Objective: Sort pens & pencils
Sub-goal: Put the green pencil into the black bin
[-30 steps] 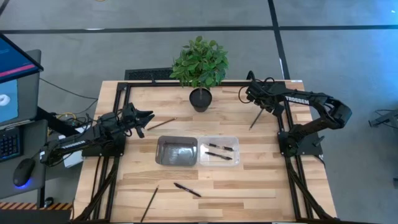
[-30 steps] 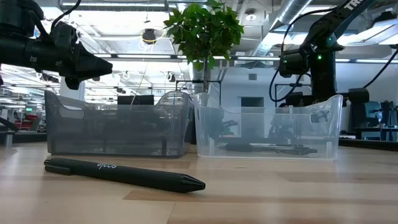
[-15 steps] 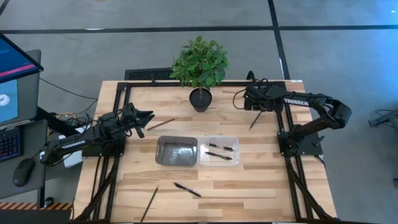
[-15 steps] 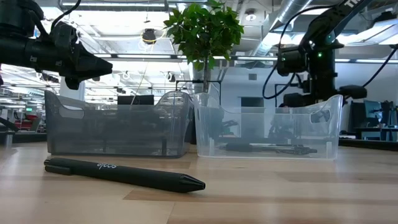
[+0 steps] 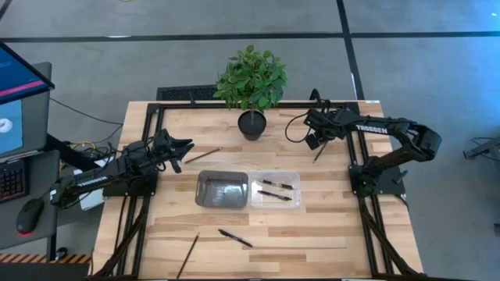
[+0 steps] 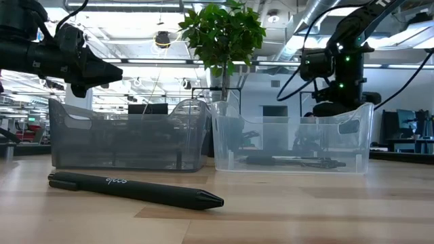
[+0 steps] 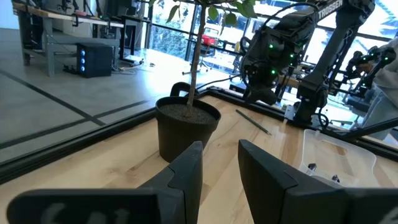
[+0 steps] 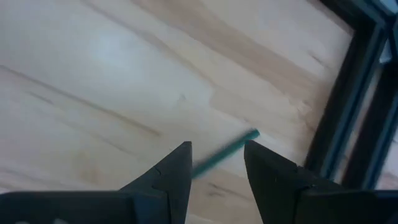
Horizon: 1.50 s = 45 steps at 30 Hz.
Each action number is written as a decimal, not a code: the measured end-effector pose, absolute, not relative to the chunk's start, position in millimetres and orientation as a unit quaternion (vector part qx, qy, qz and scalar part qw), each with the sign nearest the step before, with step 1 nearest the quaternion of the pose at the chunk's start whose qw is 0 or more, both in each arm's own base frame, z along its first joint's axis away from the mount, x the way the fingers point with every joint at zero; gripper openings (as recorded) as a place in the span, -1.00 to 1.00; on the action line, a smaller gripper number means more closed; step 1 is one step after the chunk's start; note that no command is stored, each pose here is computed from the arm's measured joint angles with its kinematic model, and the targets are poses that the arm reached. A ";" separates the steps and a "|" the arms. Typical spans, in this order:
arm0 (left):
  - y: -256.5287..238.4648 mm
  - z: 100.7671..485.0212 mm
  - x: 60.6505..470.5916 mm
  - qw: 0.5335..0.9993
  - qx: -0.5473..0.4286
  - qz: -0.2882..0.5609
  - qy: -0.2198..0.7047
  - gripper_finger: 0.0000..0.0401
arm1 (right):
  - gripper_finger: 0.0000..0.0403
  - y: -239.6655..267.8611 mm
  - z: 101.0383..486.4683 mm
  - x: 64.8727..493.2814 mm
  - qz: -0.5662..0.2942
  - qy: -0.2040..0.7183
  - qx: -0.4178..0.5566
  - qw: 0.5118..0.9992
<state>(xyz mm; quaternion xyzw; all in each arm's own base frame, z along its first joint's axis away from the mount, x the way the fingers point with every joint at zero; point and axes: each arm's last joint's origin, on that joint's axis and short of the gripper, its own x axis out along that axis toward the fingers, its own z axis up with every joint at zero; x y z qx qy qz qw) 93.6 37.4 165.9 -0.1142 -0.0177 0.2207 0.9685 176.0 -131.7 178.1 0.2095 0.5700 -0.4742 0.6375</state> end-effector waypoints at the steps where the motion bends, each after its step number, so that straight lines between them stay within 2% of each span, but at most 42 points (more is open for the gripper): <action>1: 37.4 165.9 93.6 0.968 -0.114 0.221 -0.018 -0.53 | -0.15 -132.6 178.3 177.2 -0.475 0.564 0.210 0.642; 4: 37.4 165.9 93.6 0.968 -0.114 0.221 -0.018 -0.53 | -0.15 -136.1 179.4 182.2 -0.475 0.541 0.205 0.663; 14: 37.4 165.9 93.6 0.970 -0.102 0.221 -0.015 -0.53 | -0.15 -148.5 187.2 200.6 -0.396 0.521 0.063 0.753; 18: 37.4 165.9 93.6 0.972 -0.082 0.222 -0.011 -0.53 | -0.15 -153.9 192.7 208.6 -0.398 0.480 0.039 0.780; 22: 37.4 166.0 93.5 0.972 -0.081 0.222 -0.011 -0.53 | -0.15 -160.8 202.0 218.4 -0.383 0.441 -0.033 0.811; 25: 37.4 166.0 93.5 0.972 -0.081 0.222 -0.011 -0.53 | -0.15 -166.7 212.9 226.8 -0.397 0.377 -0.059 0.835; 29: 37.4 166.0 93.5 0.972 -0.082 0.222 -0.011 -0.53 | -0.15 -170.1 222.8 232.6 -0.402 0.330 -0.092 0.849; 33: 37.4 166.0 93.5 0.971 -0.088 0.222 -0.013 -0.53 | -0.15 -167.0 214.1 227.5 -0.360 0.406 -0.137 0.829; 41: 37.4 166.0 93.5 0.970 -0.096 0.222 -0.015 -0.53 | -0.15 -141.3 183.3 199.5 -0.161 0.600 -0.077 0.780; 45: 37.4 166.0 93.6 0.970 -0.096 0.221 -0.015 -0.53 | -0.15 -137.2 180.1 191.2 -0.115 0.649 -0.113 0.744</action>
